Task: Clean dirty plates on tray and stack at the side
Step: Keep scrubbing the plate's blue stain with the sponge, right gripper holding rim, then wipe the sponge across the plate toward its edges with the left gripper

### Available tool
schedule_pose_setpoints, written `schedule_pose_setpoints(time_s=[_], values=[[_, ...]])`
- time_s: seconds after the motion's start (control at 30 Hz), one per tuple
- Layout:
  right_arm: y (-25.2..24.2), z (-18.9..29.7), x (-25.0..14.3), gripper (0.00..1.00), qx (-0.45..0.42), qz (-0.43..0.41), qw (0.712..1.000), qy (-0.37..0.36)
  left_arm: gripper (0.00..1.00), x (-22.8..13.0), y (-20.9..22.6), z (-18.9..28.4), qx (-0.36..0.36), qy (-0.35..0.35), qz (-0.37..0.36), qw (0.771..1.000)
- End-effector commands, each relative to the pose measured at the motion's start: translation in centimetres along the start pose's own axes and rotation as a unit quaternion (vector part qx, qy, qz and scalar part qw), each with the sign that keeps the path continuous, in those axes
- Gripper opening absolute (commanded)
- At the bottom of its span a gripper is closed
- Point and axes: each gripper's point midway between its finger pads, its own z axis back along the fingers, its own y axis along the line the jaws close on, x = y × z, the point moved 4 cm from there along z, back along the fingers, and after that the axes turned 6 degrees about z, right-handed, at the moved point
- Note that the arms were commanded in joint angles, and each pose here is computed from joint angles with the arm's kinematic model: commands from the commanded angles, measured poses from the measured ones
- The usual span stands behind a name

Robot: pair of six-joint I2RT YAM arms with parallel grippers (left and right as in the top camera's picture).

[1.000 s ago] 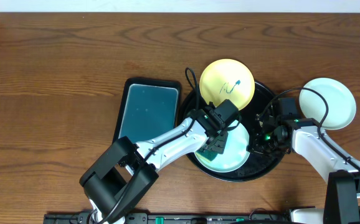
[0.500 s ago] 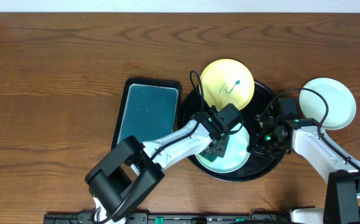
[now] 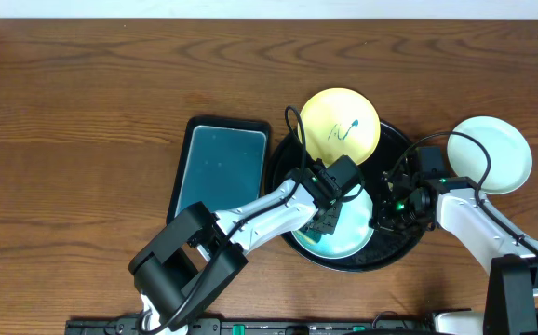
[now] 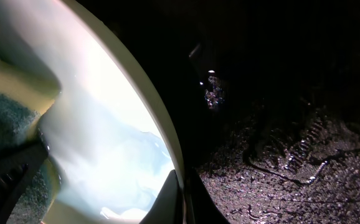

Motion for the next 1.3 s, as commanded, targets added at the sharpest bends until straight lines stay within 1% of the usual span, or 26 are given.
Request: schedule_pose_setpoints(time_s=[0.0,0.47,0.6,0.73,1.07,1.17,1.27], values=[[-0.5,-0.2,-0.3,0.01,-0.015,-0.003,1.0,0.006,0.32,0.0,0.2,0.6,0.001,-0.007,-0.002,1.0],[-0.5,-0.2,-0.3,0.01,-0.015,-0.003,1.0,0.006,0.34,0.4,-0.1,1.3,-0.006,-0.016,-0.002,1.0],[-0.5,-0.2,-0.4,0.01,-0.015,-0.003,1.0,0.007,0.39,0.8,-0.5,1.7,-0.012,-0.023,-0.003,1.0],[-0.5,-0.2,-0.4,0.01,-0.015,-0.003,1.0,0.006,0.39,1.2,-0.5,2.5,-0.018,-0.032,-0.014,0.999],[-0.5,-0.2,-0.4,0.01,-0.015,-0.003,1.0,0.006,0.39,1.6,-0.1,3.2,-0.021,-0.038,-0.006,0.999],[-0.5,-0.2,-0.3,0.01,-0.015,-0.003,1.0,0.006,0.45,1.5,-0.1,3.2,-0.02,-0.037,-0.006,0.999],[-0.5,-0.2,-0.4,0.01,-0.015,-0.003,1.0,0.006,0.46,1.4,0.0,3.2,-0.018,-0.034,-0.006,0.999]])
